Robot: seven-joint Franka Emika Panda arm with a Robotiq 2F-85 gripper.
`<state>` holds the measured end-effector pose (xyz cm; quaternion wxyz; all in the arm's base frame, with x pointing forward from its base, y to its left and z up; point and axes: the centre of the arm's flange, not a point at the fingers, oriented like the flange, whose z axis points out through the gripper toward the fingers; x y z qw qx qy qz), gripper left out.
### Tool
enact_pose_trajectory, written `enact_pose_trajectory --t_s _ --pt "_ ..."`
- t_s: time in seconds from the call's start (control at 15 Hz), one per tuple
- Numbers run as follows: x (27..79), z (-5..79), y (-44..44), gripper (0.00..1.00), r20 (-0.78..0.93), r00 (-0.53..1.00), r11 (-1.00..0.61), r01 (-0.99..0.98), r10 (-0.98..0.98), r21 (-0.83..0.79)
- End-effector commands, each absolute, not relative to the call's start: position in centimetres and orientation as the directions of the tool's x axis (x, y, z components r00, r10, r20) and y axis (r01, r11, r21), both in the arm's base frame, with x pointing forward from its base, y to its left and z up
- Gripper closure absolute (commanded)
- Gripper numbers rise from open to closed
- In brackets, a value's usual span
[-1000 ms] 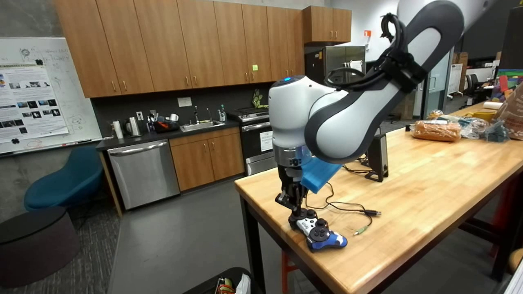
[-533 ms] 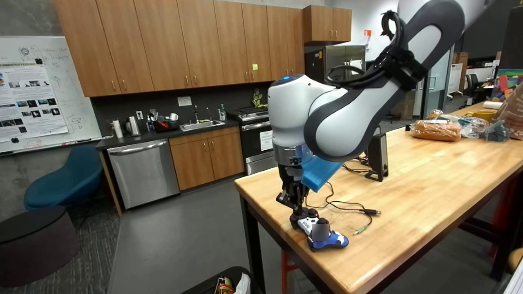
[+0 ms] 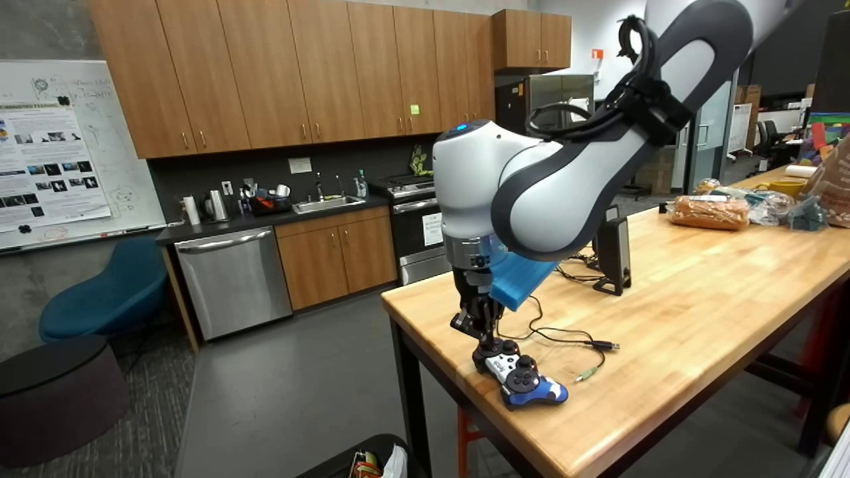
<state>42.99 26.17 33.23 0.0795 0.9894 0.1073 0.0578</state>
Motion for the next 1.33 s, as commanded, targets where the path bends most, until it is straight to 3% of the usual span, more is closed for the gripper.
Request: enact_pose_trajectory --t_s 0.0,1.27 --pt "43.1 33.9 26.2 1.00 0.091 0.969 -0.959 0.207 0.228 0.192" --pt "42.9 34.0 25.0 1.00 0.093 0.974 -0.965 0.186 0.205 0.184"
